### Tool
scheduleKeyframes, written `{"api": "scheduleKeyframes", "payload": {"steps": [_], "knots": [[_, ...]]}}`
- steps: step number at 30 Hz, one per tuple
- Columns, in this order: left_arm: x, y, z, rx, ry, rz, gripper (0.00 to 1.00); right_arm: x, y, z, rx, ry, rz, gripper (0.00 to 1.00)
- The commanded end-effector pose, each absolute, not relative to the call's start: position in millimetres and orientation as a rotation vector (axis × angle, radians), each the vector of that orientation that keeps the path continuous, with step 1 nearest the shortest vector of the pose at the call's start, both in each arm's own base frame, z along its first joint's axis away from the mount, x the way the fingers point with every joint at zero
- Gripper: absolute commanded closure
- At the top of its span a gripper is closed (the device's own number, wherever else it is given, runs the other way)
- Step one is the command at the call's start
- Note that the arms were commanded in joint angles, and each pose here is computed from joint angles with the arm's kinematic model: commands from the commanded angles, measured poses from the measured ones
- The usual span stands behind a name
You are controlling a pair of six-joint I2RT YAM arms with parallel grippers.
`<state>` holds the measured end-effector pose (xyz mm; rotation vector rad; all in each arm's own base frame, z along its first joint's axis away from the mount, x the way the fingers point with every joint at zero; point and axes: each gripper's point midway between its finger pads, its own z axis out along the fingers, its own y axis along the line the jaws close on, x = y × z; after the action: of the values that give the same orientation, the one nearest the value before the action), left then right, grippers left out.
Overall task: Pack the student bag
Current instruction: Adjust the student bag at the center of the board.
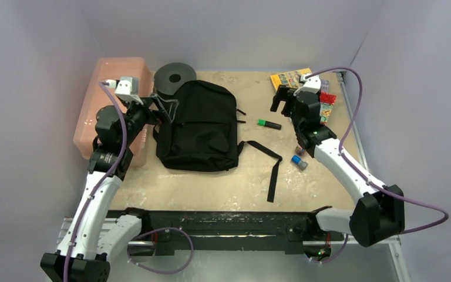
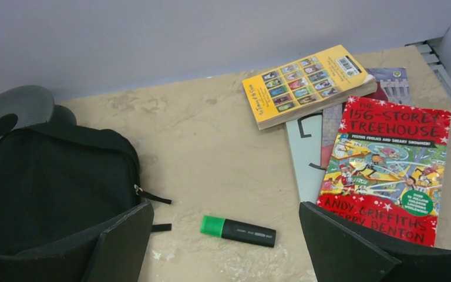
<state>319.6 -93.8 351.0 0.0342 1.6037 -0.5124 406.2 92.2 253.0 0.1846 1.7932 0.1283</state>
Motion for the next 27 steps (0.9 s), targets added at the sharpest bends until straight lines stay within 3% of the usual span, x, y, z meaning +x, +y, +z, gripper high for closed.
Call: {"api": "scheduleKeyframes", "payload": {"steps": [1,9,17,27], "knots": [[314,-127,370,0.148,1.574,-0.629,0.01,420,110,265,0.181,1.784,0.215,0.01],[310,-145,354,0.189,1.677,-0.63,0.02,424,209,245,-0.115,1.863,0.598,0.01],[316,-137,341,0.139,1.748,-0.57,0.02,418,296,180,-0.291,2.058,0.69,0.01],[317,-139,335,0.115,1.79,-0.59,0.02,422,268,209,-0.111,1.938,0.512,0.01]]}}
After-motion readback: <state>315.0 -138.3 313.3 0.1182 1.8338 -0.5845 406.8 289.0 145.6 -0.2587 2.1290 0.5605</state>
